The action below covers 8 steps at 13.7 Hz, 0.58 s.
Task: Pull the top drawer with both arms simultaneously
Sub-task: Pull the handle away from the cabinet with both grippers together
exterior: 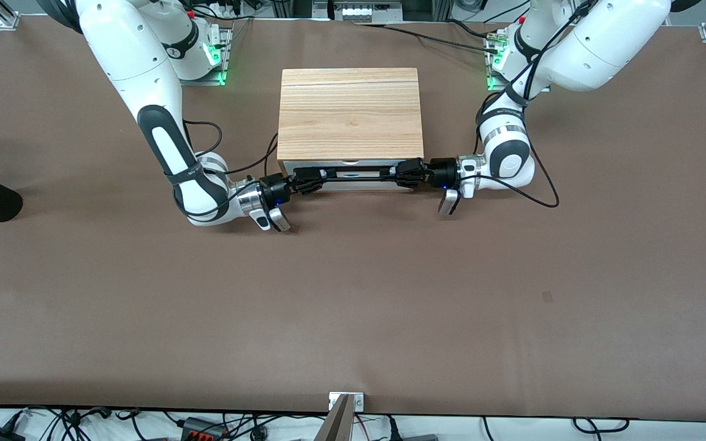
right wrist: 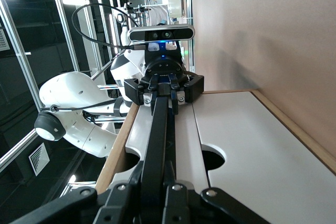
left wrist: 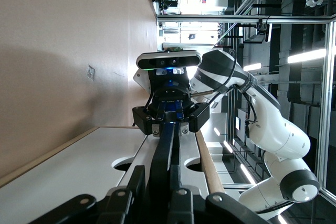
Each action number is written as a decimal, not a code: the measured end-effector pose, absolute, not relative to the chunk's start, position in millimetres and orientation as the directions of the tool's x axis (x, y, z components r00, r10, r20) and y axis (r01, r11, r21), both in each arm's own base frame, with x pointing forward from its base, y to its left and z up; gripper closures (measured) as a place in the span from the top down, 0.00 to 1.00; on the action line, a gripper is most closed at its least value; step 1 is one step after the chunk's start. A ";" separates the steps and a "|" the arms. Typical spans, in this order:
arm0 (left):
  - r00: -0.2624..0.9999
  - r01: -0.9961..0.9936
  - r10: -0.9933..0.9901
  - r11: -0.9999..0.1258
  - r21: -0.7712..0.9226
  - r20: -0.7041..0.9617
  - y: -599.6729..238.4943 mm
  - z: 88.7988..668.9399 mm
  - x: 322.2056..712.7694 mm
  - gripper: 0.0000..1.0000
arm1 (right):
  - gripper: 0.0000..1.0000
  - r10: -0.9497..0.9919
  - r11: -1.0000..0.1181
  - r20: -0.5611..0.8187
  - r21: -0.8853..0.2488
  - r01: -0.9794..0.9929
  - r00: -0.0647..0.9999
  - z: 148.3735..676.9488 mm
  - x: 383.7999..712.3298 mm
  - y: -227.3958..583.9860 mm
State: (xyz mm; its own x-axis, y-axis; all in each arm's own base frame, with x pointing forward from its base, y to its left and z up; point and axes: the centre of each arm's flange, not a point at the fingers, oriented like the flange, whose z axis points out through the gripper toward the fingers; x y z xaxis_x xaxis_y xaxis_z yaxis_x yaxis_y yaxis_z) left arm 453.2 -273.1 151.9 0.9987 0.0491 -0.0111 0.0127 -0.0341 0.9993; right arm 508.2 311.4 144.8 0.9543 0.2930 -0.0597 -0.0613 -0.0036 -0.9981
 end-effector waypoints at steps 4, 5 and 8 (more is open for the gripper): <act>0.999 0.011 0.048 -0.031 0.999 -0.010 -274.0 152.7 453.3 0.21 | 0.16 0.293 -0.004 -0.060 -0.998 -0.061 0.954 144.9 508.2 311.4; 0.999 0.011 0.047 -0.030 0.999 -0.009 -274.0 153.0 453.5 0.19 | 0.16 0.293 -0.004 -0.060 -0.998 -0.061 0.954 144.8 508.2 311.4; 0.999 0.008 0.049 -0.030 1.000 -0.007 -273.7 153.4 454.4 0.18 | 0.16 0.292 -0.004 -0.056 -0.998 -0.058 0.955 145.5 509.7 311.7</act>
